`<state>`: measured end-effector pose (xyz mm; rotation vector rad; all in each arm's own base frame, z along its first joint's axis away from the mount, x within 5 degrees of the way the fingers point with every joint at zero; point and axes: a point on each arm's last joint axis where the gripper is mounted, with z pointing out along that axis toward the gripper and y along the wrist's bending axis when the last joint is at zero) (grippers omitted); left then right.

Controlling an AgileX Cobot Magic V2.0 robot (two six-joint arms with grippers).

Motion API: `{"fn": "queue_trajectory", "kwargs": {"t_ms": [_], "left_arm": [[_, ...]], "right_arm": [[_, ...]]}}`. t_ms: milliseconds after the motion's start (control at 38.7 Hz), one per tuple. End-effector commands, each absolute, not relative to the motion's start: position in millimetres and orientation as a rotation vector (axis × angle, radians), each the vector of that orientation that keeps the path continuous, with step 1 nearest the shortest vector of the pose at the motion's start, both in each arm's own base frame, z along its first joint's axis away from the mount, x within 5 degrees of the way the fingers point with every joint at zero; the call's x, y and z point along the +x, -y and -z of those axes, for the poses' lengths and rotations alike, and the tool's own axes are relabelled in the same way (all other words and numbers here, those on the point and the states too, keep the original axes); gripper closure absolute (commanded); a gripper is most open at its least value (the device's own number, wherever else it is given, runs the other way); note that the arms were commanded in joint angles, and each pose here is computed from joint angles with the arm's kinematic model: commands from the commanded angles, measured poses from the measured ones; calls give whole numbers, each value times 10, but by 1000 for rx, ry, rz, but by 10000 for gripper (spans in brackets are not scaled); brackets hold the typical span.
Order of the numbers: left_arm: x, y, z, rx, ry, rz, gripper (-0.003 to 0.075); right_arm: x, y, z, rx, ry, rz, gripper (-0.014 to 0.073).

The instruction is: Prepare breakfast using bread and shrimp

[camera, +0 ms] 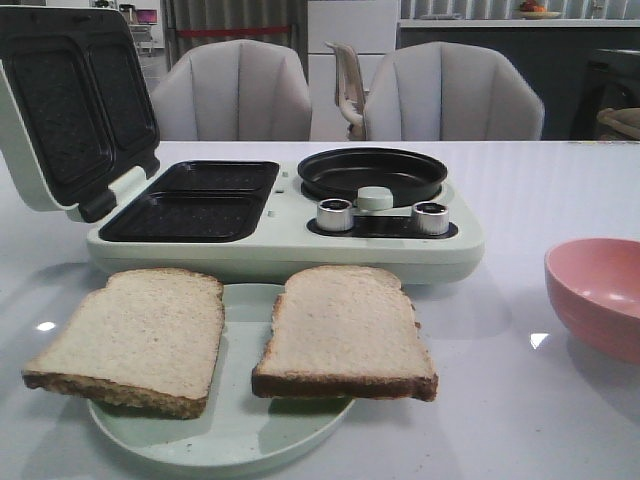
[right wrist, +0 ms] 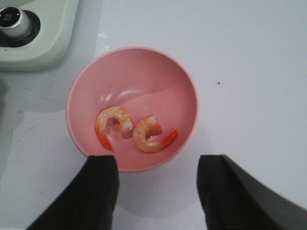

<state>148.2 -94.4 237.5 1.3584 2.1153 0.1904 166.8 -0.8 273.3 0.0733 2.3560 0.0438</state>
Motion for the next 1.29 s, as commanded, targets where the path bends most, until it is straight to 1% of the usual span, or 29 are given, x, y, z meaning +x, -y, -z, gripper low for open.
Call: {"fn": "queue_trajectory", "kwargs": {"t_ms": [0,103,207,439,646,956,1034,1086,1267], "left_arm": [[1456,1108,-2349,1514,-1900,-264,235],[1430,1195,-2221,1601,-1806,-339,235],[1460,1250,-2153,1642,-1750,-411,235],[1584,1394,-1939,1777,-1663,-481,235],[1709,1493,-1781,1790,-1645,-546,266],[1911,1612,-1610,1809,-1685,-674,270],[1920,1623,-1590,1812,-1694,-673,304],[1918,1624,-1583,1812,-1699,-669,343],[1921,1599,-1584,1791,-1731,-689,509]], "right_arm": [[1725,19,-2886,68,-2259,-35,111],[1725,19,-2886,68,-2259,-35,111],[1725,19,-2886,68,-2259,-35,111],[1725,19,-2886,68,-2259,-35,111],[1725,19,-2886,68,-2259,-35,111],[1725,19,-2886,68,-2259,-35,111],[1725,19,-2886,68,-2259,-35,111],[1725,19,-2886,68,-2259,-35,111],[1725,19,-2886,68,-2259,-35,111]]}}
